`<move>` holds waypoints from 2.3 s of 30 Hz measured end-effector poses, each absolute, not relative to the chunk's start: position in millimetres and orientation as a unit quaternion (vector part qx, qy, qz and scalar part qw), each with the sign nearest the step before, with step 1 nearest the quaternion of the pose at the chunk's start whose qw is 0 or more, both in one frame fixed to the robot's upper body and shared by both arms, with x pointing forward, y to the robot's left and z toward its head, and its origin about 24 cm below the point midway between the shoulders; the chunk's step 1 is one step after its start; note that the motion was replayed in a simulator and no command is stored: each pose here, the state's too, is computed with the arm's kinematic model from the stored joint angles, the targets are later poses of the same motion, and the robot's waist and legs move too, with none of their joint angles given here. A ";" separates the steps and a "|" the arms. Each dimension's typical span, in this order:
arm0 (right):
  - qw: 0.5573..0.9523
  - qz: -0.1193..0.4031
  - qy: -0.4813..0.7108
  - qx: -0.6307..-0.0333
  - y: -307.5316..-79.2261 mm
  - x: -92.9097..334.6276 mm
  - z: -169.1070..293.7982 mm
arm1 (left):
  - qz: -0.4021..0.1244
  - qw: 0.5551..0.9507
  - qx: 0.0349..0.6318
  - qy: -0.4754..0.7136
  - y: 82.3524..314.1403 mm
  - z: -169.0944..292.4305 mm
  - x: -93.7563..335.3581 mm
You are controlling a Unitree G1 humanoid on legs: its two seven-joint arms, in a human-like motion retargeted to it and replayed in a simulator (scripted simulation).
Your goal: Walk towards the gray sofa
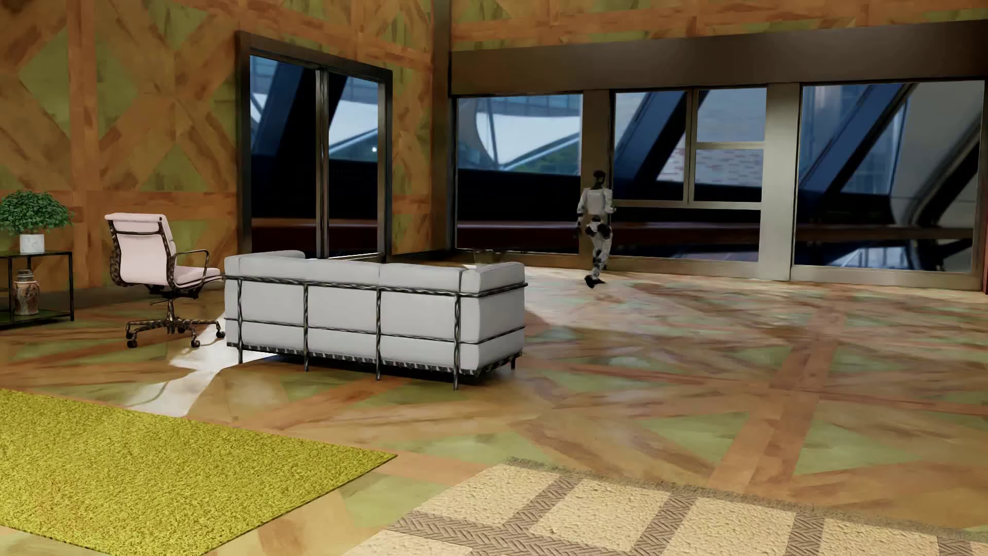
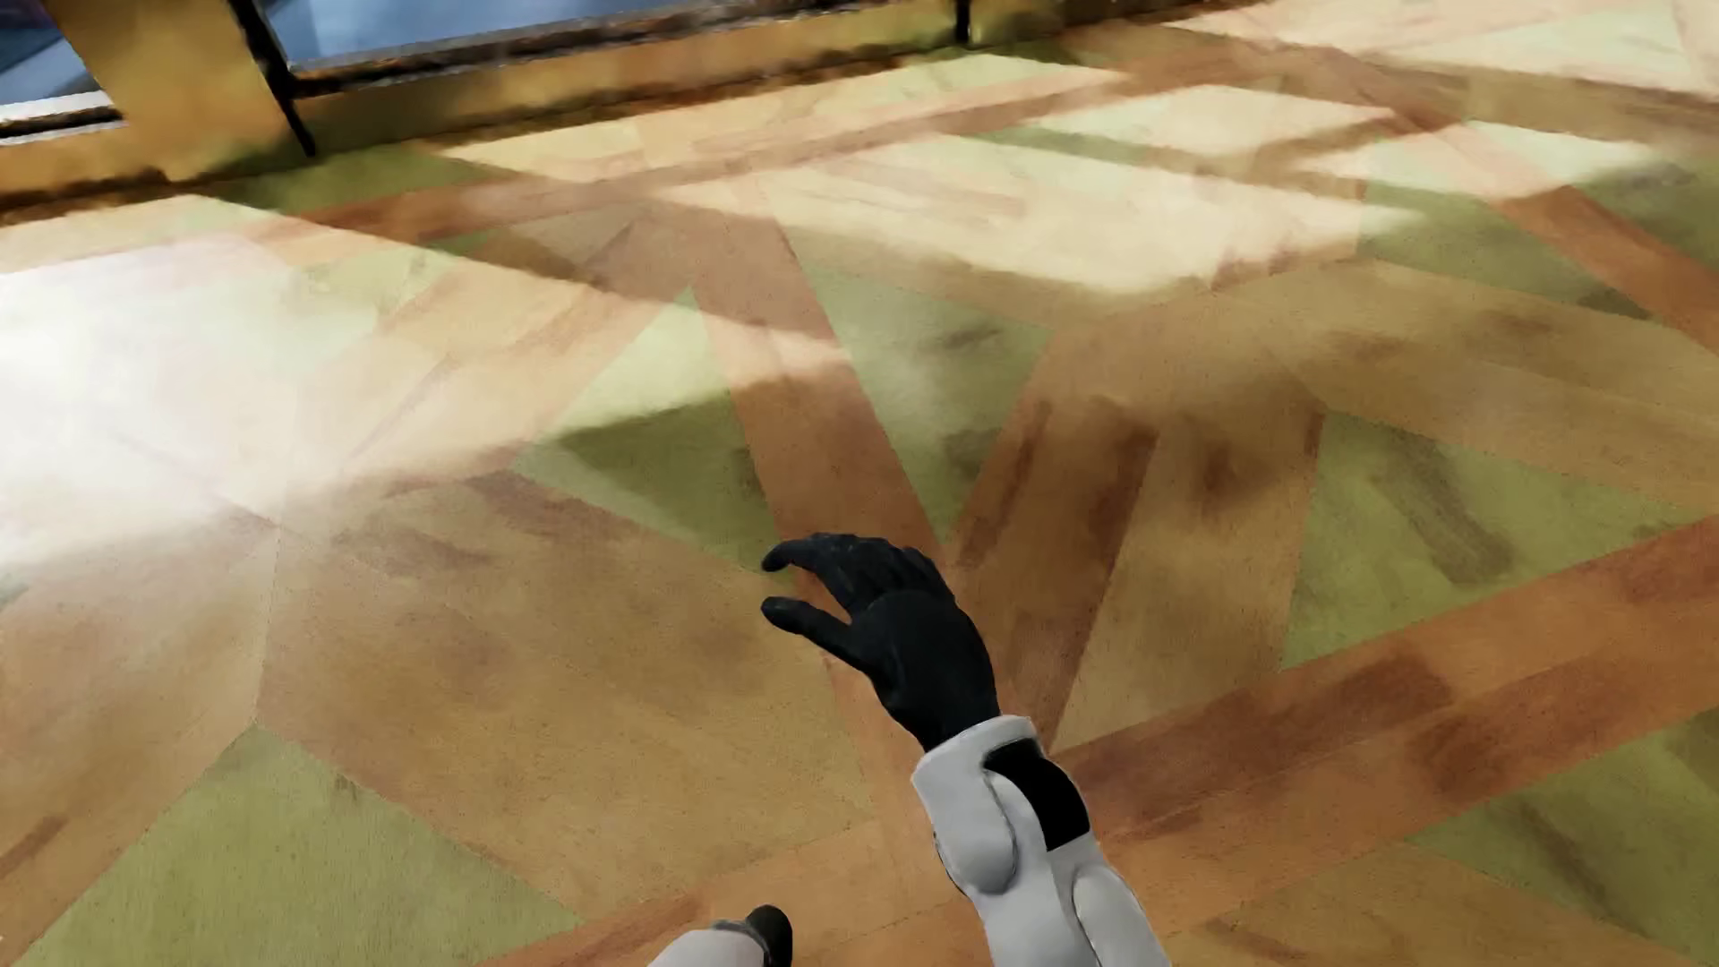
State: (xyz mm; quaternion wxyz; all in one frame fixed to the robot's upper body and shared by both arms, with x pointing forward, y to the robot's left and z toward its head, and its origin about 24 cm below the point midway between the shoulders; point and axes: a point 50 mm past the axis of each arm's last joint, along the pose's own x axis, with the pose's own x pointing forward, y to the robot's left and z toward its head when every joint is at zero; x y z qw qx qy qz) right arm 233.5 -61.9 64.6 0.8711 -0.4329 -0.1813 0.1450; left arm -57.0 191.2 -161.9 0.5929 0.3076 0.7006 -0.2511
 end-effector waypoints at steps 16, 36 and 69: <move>0.558 0.228 0.548 -0.580 -271.0 72.2 -138.9 | 0.335 0.771 0.362 0.403 350.6 -54.8 137.5; 0.707 0.077 0.379 -0.592 -216.6 201.6 -92.6 | -0.099 0.727 0.436 0.521 222.1 -133.8 112.7; 0.793 0.140 0.110 -0.583 -127.7 256.8 -36.8 | -0.121 0.679 0.385 0.613 205.2 -150.4 33.7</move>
